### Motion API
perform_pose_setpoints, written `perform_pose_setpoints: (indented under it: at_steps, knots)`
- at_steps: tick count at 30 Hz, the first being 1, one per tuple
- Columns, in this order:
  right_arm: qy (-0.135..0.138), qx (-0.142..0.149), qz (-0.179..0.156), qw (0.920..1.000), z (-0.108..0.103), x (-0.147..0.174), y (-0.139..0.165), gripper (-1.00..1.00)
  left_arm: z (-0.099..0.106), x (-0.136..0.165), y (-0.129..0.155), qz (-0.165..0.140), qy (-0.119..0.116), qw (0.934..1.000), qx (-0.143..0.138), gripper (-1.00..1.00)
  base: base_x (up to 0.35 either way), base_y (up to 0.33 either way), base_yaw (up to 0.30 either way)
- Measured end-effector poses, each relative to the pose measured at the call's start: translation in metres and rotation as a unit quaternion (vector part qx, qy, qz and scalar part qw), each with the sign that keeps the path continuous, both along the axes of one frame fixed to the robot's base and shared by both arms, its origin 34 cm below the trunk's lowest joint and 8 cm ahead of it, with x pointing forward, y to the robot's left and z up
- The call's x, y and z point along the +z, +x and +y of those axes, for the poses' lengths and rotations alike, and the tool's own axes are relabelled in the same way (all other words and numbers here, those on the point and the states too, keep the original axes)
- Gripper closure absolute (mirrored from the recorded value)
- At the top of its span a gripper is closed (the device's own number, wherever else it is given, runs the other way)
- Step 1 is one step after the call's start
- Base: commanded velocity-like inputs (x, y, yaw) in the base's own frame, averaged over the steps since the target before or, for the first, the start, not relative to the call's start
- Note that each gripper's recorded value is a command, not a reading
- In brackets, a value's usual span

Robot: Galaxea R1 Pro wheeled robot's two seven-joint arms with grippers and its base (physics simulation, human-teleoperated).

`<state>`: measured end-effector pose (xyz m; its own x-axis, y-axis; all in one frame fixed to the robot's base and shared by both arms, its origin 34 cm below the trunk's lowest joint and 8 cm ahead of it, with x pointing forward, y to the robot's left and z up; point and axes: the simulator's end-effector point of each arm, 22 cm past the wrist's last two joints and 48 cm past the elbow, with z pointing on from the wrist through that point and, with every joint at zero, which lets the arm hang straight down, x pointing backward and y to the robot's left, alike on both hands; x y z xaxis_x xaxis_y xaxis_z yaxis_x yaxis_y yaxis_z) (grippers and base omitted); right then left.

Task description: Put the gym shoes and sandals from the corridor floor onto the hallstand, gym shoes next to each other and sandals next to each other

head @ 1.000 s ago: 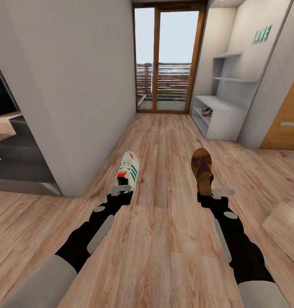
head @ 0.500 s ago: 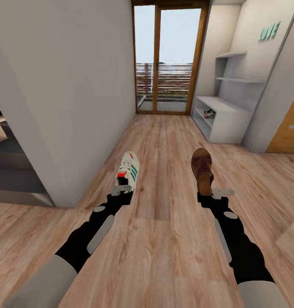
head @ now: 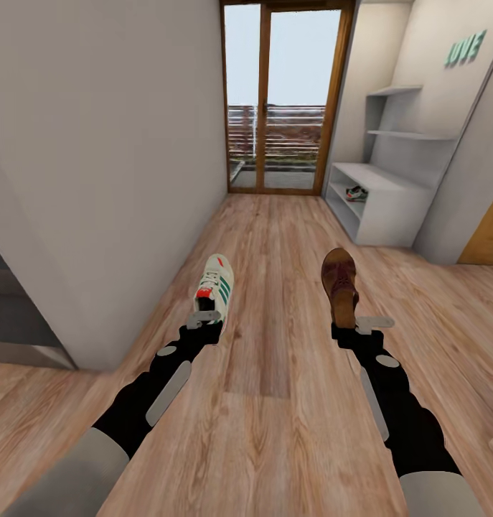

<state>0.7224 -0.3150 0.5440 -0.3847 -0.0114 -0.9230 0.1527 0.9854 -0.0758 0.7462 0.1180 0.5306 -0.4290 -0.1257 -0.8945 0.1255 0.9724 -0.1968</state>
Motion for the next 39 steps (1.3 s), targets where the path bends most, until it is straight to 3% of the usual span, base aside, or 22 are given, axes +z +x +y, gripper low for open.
perform_pose_setpoints:
  at_steps: [27,28,30,31,39]
  knots:
    - [-0.003,0.002,-0.001,1.0000,0.002,0.001,0.000,1.00,0.000,0.001,0.000,-0.001,0.000,1.0000,0.000,1.00,0.347,0.000,0.000]
    - [-0.005,0.008,-0.003,1.0000,0.007,0.002,0.001,1.00,0.000,0.001,0.000,-0.001,0.000,1.0000,0.000,1.00,0.347,0.000,0.000]
    - [-0.024,0.062,-0.007,0.9977,0.056,0.004,0.004,1.00,0.000,0.001,0.000,-0.001,-0.001,1.0000,0.000,1.00,0.347,0.000,0.000]
    - [-0.033,0.070,-0.007,0.9970,0.064,0.004,0.004,1.00,0.000,0.001,0.000,-0.001,-0.001,1.0000,0.000,1.00,0.347,0.000,0.000]
    - [-0.062,0.048,-0.012,0.9968,0.063,0.008,0.003,1.00,0.000,0.001,0.000,-0.001,-0.001,1.0000,0.000,1.00,0.347,0.000,0.000]
